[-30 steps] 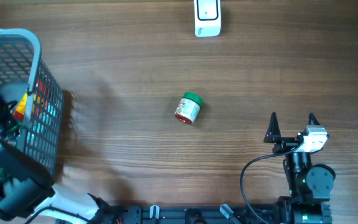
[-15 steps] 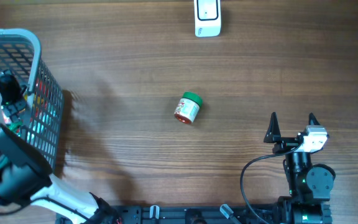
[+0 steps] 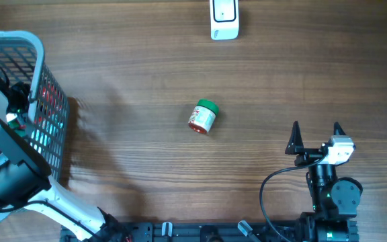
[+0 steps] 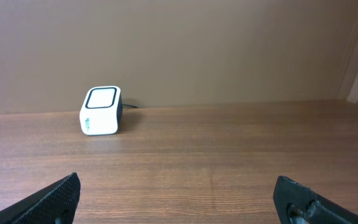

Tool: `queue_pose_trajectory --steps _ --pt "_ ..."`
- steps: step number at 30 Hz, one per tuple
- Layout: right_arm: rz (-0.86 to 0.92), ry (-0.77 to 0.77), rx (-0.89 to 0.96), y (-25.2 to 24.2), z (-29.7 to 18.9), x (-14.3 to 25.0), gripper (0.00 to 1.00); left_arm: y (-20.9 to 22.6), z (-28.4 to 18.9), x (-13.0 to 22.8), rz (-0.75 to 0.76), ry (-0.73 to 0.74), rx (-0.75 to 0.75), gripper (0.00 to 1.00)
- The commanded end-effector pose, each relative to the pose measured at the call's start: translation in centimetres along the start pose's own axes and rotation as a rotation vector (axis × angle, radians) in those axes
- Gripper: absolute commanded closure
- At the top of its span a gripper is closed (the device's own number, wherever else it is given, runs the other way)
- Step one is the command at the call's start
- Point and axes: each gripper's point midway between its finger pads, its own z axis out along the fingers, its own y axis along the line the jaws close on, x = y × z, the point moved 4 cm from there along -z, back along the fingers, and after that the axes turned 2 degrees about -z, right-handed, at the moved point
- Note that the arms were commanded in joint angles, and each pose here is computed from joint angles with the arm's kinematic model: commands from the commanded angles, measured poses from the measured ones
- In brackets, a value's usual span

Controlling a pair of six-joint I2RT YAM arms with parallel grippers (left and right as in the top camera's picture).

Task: Scan the item barcode
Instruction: 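Move the left gripper back into the basket toward the red sauce bottle, then grasp the red yellow-labelled bottle with the left gripper and lift it out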

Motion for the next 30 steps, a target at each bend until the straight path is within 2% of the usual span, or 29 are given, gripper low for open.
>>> queue_pose_trajectory --steps 1,4,8,11,15,19,25,30 --pt "-0.009 0.001 -0.023 0.3 0.0 0.1 0.00 -0.3 -0.5 0.2 0.087 0.056 0.016 0.57" --pt "-0.009 0.001 -0.023 0.3 0.0 0.1 0.00 -1.7 -5.5 -0.7 0.129 0.033 0.114 0.56" --pt "-0.009 0.001 -0.023 0.3 0.0 0.1 0.00 -2.8 -15.6 -1.2 0.209 -0.035 0.339 0.55" --pt "-0.009 0.001 -0.023 0.3 0.0 0.1 0.00 -1.9 -22.9 -0.2 0.251 -0.091 0.505 0.55" --pt "-0.009 0.001 -0.023 0.3 0.0 0.1 0.00 0.3 -29.0 0.4 0.274 -0.213 0.627 0.53" --pt "-0.009 0.001 -0.023 0.3 0.0 0.1 0.00 3.3 -29.2 -1.1 0.221 -0.332 0.513 0.53" --pt "-0.009 0.001 -0.023 0.3 0.0 0.1 0.00 4.8 -24.6 -2.8 0.189 -0.354 0.261 0.50" --pt "-0.009 0.001 -0.023 0.3 0.0 0.1 0.00 4.2 -21.7 -3.5 0.184 -0.332 0.177 0.58"
